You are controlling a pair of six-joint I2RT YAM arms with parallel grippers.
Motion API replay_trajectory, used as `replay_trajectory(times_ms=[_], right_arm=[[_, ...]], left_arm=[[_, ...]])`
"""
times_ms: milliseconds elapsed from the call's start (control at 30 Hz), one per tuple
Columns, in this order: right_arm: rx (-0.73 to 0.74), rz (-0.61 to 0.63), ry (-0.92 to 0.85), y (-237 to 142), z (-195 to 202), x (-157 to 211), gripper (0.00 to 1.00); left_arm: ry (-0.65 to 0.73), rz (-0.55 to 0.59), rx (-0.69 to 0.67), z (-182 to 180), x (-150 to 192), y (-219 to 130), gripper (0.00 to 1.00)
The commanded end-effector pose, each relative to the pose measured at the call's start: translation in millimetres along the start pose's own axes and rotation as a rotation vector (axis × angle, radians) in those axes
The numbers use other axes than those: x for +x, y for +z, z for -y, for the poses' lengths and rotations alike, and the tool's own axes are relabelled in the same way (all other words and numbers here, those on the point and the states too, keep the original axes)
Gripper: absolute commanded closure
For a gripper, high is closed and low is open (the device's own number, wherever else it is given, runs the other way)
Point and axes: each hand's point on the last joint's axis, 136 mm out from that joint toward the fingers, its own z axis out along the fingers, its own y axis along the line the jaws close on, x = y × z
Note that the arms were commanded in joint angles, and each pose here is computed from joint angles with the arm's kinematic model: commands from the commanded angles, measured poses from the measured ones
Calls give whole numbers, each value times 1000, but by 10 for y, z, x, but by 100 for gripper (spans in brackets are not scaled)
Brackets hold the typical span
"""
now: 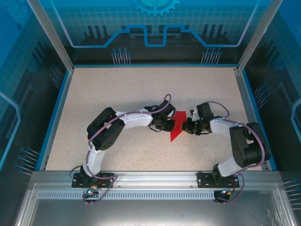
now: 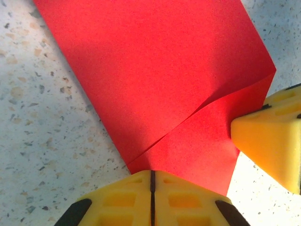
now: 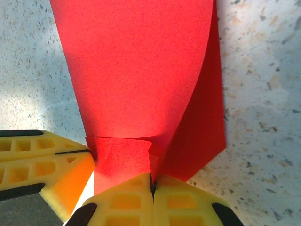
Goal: Fold a paper plane with a square sheet of paper (pick it up from the middle)
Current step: Fourth fold the wing at the center of the table.
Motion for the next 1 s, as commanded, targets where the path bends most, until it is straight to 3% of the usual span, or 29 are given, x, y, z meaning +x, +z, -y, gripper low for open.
replay_trajectory(times_ms=[0, 967], right_arm=[[9, 6, -40, -44, -71, -10, 100], [-114, 25, -49, -10, -407, -92, 99]], left_arm=[[0, -32, 6, -48, 78, 64, 92], [2, -75, 0, -157, 243, 232, 100]])
